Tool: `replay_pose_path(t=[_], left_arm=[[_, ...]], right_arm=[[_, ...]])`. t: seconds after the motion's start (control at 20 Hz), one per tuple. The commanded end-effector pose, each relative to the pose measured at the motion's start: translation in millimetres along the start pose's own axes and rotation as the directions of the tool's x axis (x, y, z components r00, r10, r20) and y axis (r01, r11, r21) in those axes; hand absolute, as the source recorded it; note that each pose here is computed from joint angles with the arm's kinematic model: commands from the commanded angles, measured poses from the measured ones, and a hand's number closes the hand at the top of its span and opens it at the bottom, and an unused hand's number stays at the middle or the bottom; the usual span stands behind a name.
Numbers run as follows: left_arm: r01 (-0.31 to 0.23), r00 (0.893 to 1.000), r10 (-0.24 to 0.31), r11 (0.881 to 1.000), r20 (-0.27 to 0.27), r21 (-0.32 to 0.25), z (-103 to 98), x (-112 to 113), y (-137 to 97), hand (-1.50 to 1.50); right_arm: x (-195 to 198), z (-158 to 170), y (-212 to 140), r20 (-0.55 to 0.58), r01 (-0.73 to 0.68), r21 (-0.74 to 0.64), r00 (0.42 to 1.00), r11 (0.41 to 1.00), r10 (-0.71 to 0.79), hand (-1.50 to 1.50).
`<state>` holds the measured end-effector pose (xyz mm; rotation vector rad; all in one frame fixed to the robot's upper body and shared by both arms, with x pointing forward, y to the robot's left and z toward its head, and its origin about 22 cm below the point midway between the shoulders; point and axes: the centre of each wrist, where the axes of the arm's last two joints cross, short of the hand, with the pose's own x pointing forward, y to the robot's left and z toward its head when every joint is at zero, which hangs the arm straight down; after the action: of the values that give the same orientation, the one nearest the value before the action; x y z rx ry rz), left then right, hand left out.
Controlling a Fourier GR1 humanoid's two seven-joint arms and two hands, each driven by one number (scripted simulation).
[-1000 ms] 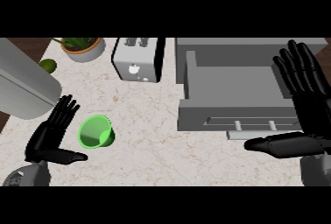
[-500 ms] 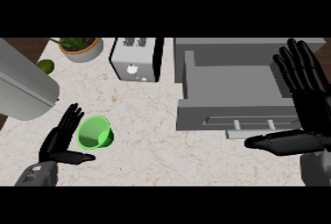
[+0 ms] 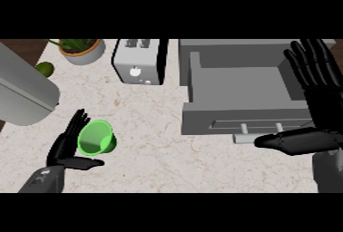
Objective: Pick up the cup, place it into the drawer and close the drawer
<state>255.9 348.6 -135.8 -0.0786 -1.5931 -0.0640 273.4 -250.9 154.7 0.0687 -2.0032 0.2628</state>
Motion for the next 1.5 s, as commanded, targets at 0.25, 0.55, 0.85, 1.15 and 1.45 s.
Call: replay_pose_path(t=[0.25,0.55,0.85,1.15,1.45], left_arm=[[-0.034,0.994,0.037,0.999,0.098,-0.03,2.5,-13.6,-22.5,-1.5],[-0.061,0.994,0.066,0.996,0.087,-0.067,-17.1,-7.1,-34.6,-1.5],[-0.191,0.972,0.208,0.97,0.109,-0.151,-19.6,-5.6,-35.6,-1.5],[-0.081,0.952,0.104,0.993,0.288,-0.09,-23.7,-9.2,-59.8,1.5],[-0.054,0.913,0.046,0.999,0.406,0.008,-54.6,13.0,-60.5,1.5]], right_arm=[[7.6,3.7,-14.6,0.004,0.0,0.023,1.0,1.0,0.0,-1.5],[3.8,-0.6,-6.5,-0.002,0.002,0.001,1.0,1.0,-0.002,-1.5],[-2.6,0.4,-5.7,-0.002,-0.018,0.024,1.0,1.0,0.018,-1.5],[-0.4,4.8,-4.6,-0.024,-0.02,0.024,0.999,1.0,0.021,-1.5],[0.8,-1.7,-3.9,0.001,-0.003,0.01,1.0,1.0,0.003,-1.5]])
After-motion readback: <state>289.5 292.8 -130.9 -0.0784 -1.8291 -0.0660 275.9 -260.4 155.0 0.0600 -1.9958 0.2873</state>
